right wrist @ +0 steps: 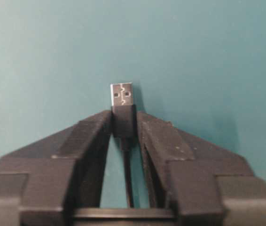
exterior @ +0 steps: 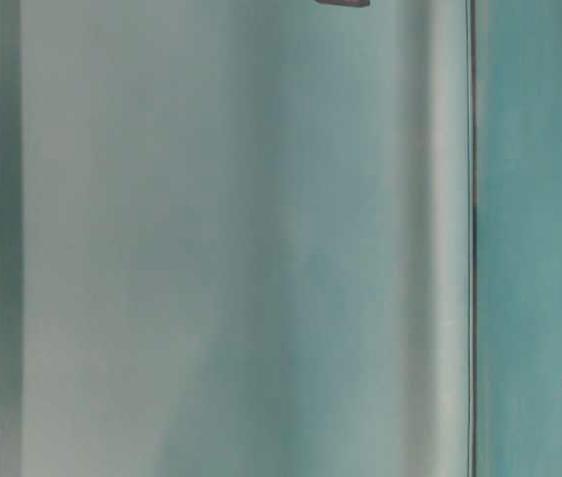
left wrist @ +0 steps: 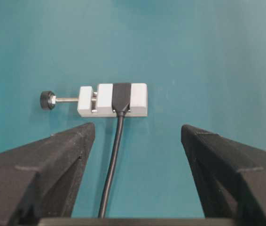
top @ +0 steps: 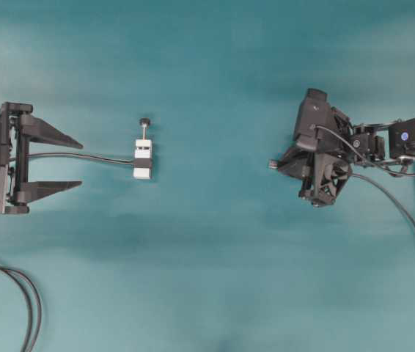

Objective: Insert the USB cable into the female connector supported by the left arm.
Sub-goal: 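Close the right gripper on the USB plug and lift it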

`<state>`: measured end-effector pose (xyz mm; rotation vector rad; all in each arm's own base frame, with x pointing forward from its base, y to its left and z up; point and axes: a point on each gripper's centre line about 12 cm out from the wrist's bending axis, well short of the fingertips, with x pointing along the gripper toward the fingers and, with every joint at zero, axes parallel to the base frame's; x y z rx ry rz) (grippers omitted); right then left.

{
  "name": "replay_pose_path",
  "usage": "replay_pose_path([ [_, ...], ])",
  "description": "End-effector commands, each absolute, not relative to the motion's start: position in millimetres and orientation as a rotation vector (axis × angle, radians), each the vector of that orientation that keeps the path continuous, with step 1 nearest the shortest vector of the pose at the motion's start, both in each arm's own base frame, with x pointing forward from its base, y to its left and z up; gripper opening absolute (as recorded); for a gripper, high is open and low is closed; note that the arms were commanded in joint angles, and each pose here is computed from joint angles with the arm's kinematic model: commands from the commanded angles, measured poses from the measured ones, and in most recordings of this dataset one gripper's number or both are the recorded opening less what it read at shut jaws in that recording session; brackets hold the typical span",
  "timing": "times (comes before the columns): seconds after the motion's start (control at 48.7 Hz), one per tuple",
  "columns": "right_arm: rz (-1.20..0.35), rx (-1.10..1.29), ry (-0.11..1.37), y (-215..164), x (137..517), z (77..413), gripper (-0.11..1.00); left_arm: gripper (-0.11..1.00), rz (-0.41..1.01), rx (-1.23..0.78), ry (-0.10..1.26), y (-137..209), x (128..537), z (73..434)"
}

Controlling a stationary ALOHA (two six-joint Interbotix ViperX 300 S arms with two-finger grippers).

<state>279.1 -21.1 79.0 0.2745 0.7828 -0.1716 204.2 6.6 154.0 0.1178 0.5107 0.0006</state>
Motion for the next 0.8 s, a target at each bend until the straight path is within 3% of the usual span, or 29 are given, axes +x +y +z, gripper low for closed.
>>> replay_pose_path([
  [0.0,-0.168,0.275,0.774,-20.4,281.2,80.4,0.25,0.86,0.004,0.105,0.488,6.5,209.7,161.2],
  [0.452,-0.164,0.273,0.762,-18.3,260.3,68.6,0.21,0.85,-0.001,0.098,0.552,6.1,214.7,165.9],
  [0.78,-0.138,0.259,0.719,-14.8,279.1,62.7,0.21,0.85,0.005,0.082,0.552,6.6,215.7,167.4],
])
